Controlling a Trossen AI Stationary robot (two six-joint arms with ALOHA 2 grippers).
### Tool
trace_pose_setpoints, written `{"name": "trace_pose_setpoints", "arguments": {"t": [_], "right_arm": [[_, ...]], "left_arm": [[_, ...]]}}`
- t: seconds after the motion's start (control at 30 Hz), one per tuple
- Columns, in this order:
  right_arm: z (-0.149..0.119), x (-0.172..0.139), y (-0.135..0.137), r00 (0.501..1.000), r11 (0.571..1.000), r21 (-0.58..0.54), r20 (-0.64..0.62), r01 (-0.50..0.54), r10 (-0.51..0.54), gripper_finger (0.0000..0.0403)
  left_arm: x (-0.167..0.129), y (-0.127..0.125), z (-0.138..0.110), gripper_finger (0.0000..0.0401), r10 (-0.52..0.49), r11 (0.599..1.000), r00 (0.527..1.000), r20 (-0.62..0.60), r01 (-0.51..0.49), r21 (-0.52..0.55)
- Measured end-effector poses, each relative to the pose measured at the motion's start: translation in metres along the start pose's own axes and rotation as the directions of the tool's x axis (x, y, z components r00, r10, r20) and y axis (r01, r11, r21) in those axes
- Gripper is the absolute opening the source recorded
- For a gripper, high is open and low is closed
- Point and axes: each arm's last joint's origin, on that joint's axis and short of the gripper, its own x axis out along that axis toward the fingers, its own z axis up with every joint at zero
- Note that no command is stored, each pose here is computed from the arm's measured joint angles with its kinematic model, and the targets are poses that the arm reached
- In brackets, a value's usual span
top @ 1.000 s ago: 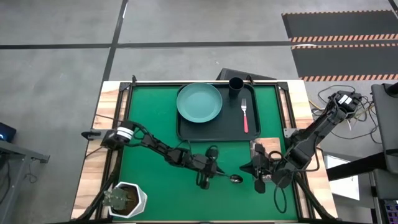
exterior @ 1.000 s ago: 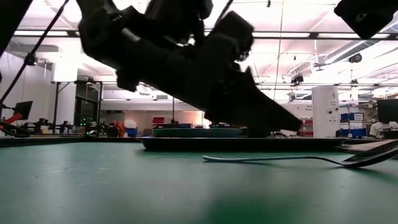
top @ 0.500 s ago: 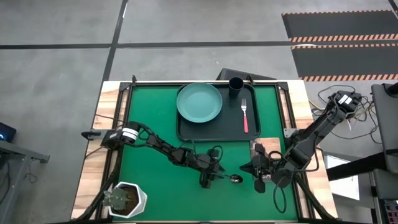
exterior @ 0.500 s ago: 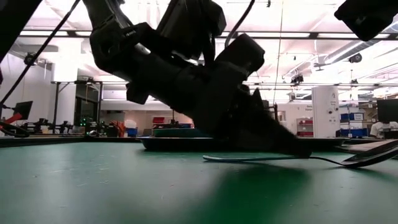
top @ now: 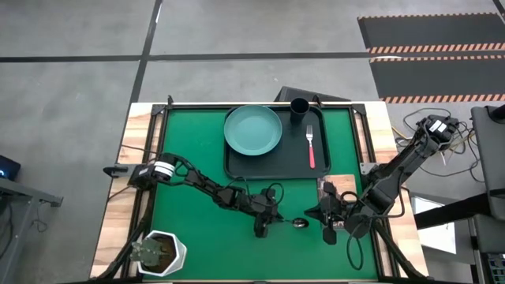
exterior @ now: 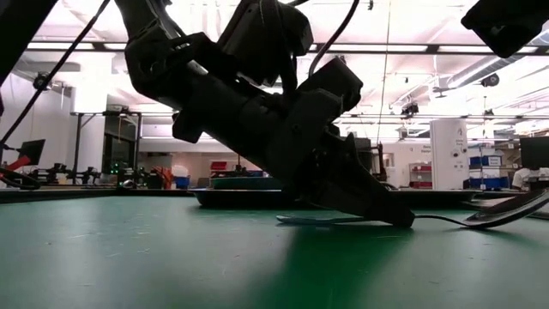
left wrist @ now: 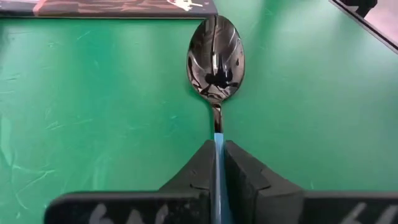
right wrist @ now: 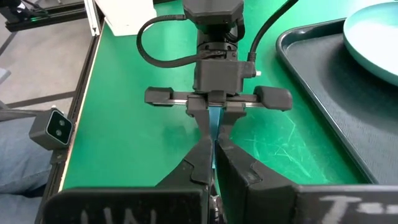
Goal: Pick and place plate/cup/fork/spoon on tray
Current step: Put the blue spoon on the black serving tray to the right of the green plate
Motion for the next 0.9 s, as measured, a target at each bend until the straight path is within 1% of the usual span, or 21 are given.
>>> {"name": "trace_pose_setpoints", "arguments": {"t": [0.13, 0.27, 0.37, 0.5, 0.6, 0.7, 0.8, 0.9], "right_arm": [[0.0, 0.0, 0.0, 1.0, 1.0, 0.0, 0.008, 0.006, -0.006, 0.0009], [0.001, -0.005, 0.004, 0.998, 0.999, -0.028, 0.057, 0.04, -0.038, 0.0009], [0.002, -0.01, 0.008, 0.99, 0.995, -0.061, 0.117, 0.081, -0.074, 0.0009], [0.001, -0.016, 0.009, 0.963, 0.977, -0.098, 0.215, 0.187, -0.163, 0.0009], [0.0, -0.019, 0.01, 0.946, 0.967, -0.107, 0.254, 0.232, -0.199, 0.0009], [0.002, -0.02, 0.012, 0.945, 0.968, -0.101, 0.263, 0.229, -0.196, 0.0009], [0.007, -0.022, 0.015, 0.94, 0.974, -0.067, 0.284, 0.215, -0.188, 0.0009], [0.01, -0.02, 0.015, 0.929, 0.973, -0.034, 0.307, 0.228, -0.207, 0.0009]], "left_arm": [[-0.004, -0.001, 0.004, 0.0004, 0.026, 1.0, 1.0, 0.003, -0.026, 0.011], [-0.015, -0.007, 0.011, 0.0002, 0.113, 0.99, 0.993, 0.014, -0.114, 0.078], [-0.027, -0.015, 0.026, 0.0002, 0.199, 0.97, 0.979, 0.048, -0.204, 0.133], [-0.045, -0.027, 0.045, 0.0002, 0.317, 0.922, 0.944, 0.093, -0.33, 0.201], [-0.062, -0.034, 0.059, 0.0001, 0.433, 0.856, 0.893, 0.12, -0.449, 0.256], [-0.084, -0.038, 0.073, 0.0001, 0.551, 0.776, 0.824, 0.127, -0.563, 0.284], [-0.103, -0.042, 0.084, 0.0001, 0.666, 0.681, 0.73, 0.155, -0.679, 0.273], [-0.121, -0.046, 0.096, 0.0001, 0.76, 0.571, 0.617, 0.205, -0.784, 0.241]]}}
